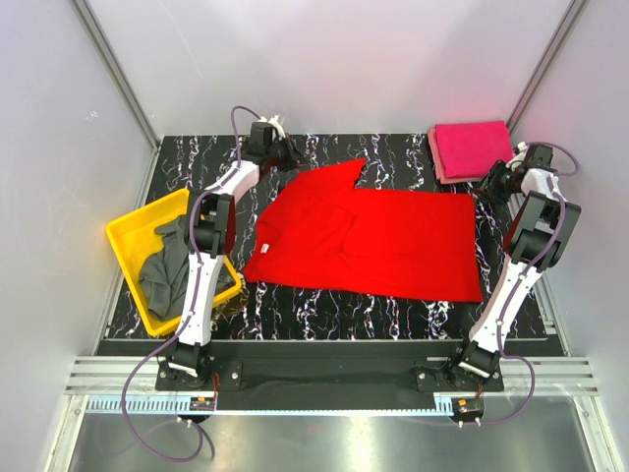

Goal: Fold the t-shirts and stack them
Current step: Fold the tshirt

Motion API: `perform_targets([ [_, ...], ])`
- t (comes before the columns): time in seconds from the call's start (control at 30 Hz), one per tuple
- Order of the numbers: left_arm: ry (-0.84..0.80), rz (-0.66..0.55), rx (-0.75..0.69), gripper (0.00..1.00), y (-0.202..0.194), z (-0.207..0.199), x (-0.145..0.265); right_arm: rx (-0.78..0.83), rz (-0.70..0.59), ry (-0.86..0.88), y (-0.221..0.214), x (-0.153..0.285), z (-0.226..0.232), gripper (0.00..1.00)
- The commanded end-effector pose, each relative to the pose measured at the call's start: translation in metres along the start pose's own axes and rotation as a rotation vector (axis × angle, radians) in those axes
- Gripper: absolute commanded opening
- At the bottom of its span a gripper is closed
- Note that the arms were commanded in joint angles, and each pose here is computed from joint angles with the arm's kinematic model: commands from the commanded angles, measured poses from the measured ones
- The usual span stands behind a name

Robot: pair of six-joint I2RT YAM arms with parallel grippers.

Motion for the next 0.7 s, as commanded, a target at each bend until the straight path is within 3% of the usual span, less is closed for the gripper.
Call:
perform_targets([
  [0.0, -0.022, -0.04, -0.06, 0.12, 0.02, -0.013, 0.013, -0.013, 0.056, 0.007, -0.009, -0.004, -0.002, 0.46],
  [0.1, 0.045, -0.027, -0.064, 0.41, 0.015, 0.0, 0.015, -0.009, 0.054, 0.016, -0.007, -0.004, -0.001, 0.39],
  [0.23, 0.062, -0.017, -0.075, 0.54, 0.007, 0.004, 0.013, -0.012, 0.057, 0.018, -0.006, -0.006, -0.001, 0.23],
  [0.4, 0.07, -0.01, -0.09, 0.57, 0.003, 0.007, 0.006, -0.002, 0.058, 0.034, -0.006, -0.005, 0.001, 0.06],
  [0.67, 0.104, 0.014, -0.092, 0.56, 0.001, 0.009, 0.007, 0.01, 0.051, 0.032, -0.005, -0.002, 0.002, 0.0],
])
Point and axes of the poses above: each gripper's point midway between its finger pads, its own x axis back along the fingers, its own z axis along the line the jaws close on, y = z × x, the point moved 6 cm from there along x, back along the fingers
